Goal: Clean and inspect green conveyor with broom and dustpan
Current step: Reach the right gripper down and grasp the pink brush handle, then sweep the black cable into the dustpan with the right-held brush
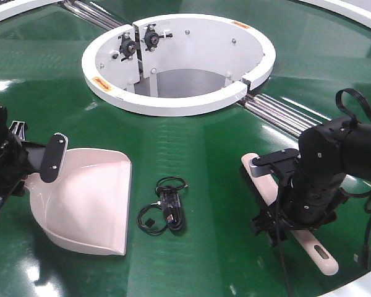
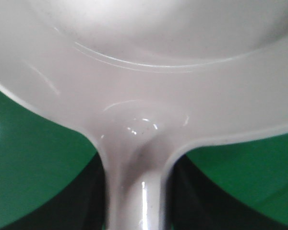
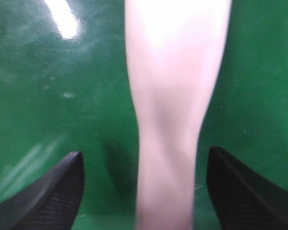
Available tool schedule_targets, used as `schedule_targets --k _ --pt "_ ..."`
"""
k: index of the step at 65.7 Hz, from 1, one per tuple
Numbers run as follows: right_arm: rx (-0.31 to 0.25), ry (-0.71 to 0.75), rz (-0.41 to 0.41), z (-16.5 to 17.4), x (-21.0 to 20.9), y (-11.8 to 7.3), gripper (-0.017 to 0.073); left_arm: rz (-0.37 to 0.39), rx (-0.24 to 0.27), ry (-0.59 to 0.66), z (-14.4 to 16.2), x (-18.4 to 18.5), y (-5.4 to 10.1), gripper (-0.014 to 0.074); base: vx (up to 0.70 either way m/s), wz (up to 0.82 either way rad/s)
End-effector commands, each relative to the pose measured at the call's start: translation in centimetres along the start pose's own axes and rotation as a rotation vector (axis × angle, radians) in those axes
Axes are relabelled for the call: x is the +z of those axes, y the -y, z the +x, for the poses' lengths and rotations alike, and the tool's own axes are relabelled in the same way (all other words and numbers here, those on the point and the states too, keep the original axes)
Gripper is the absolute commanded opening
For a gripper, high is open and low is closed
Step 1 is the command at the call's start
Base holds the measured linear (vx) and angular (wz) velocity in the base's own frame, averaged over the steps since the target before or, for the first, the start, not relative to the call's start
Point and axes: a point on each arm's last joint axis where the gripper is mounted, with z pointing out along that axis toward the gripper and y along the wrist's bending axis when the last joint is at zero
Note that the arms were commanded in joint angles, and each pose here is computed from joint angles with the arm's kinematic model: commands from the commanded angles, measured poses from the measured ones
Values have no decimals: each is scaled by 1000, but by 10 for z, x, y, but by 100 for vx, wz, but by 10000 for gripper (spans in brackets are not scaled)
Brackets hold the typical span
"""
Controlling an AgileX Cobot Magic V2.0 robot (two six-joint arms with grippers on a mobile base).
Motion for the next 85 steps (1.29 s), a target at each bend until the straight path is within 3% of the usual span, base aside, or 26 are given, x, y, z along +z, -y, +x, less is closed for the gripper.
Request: schedule_targets --k 1,28,50,74,85 --pt "-3 68 8 -5 -14 2 437 -64 2 6 1 -19 -6 -6 0 0" --pt "41 97 5 -8 -15 2 -17 -64 2 6 1 -19 -6 -6 0 0" --pt "113 193 -6 2 -45 -2 -5 -64 2 6 1 -19 -6 -6 0 0" --pt "132 185 -40 -1 -69 -44 -2 -64 2 6 1 -19 -6 -6 0 0" --pt "157 113 -47 -11 -63 -61 -2 -64 2 6 1 -19 -6 -6 0 0"
